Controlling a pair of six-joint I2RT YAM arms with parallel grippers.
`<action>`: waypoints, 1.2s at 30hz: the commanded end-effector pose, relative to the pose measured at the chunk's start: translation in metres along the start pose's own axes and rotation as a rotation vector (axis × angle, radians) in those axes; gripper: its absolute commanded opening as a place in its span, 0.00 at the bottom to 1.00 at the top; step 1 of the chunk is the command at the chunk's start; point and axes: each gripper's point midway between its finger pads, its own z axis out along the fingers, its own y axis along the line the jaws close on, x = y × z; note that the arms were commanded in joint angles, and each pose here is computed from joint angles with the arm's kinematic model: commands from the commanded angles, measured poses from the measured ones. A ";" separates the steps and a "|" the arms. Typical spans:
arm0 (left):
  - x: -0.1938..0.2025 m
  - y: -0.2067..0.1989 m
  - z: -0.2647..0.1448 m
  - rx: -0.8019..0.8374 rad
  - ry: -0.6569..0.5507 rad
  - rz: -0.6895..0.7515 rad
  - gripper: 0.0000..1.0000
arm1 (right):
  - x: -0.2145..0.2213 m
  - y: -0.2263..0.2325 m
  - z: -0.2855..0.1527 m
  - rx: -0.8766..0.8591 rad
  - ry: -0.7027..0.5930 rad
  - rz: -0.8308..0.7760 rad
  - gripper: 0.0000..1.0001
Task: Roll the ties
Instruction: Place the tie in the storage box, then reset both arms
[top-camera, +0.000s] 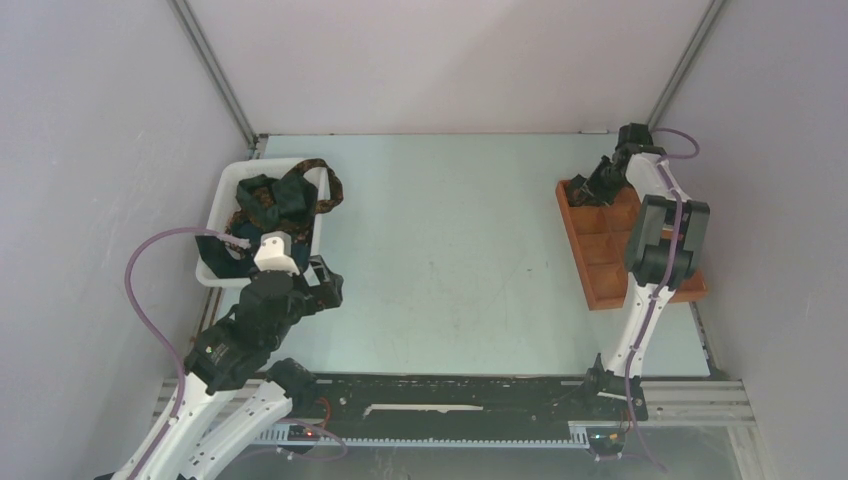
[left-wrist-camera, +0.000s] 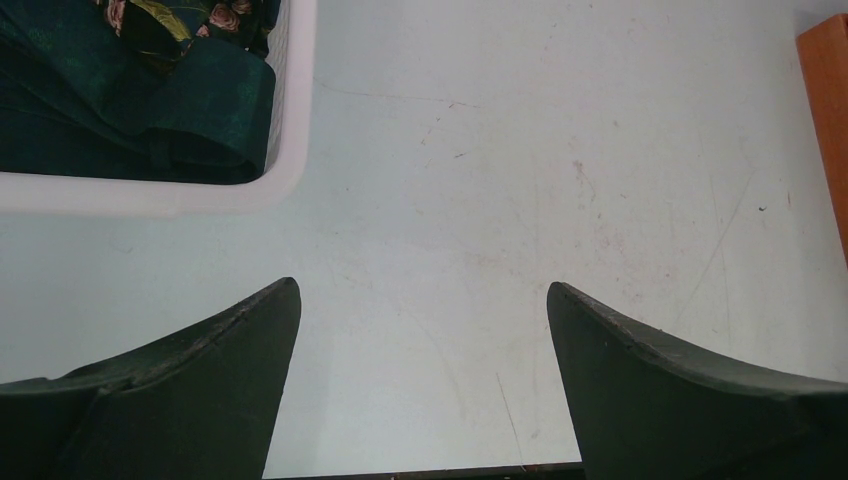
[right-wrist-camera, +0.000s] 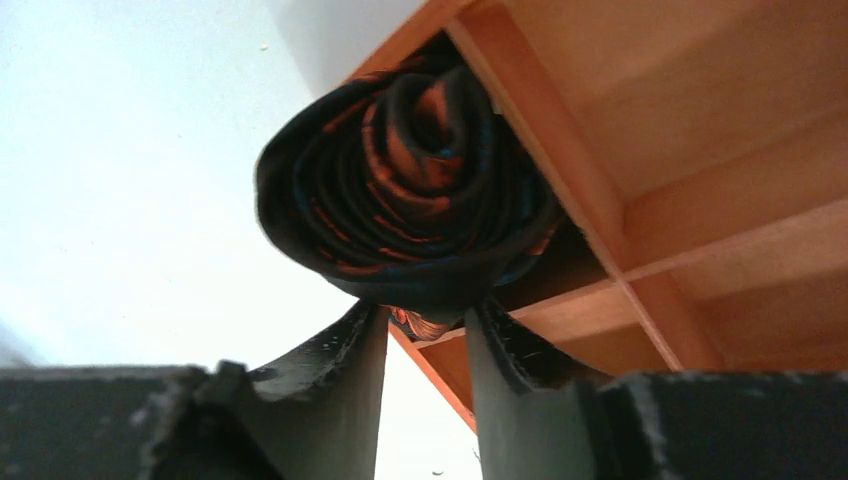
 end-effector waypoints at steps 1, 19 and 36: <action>-0.005 0.002 0.000 -0.012 -0.027 -0.024 1.00 | 0.012 -0.004 0.007 0.059 0.014 -0.071 0.42; -0.005 0.006 0.001 -0.035 -0.028 -0.023 1.00 | 0.015 0.048 -0.096 -0.075 -0.141 -0.173 0.76; -0.003 0.008 0.004 -0.058 -0.016 -0.014 1.00 | 0.103 0.135 -0.276 -0.500 -0.500 -0.547 0.80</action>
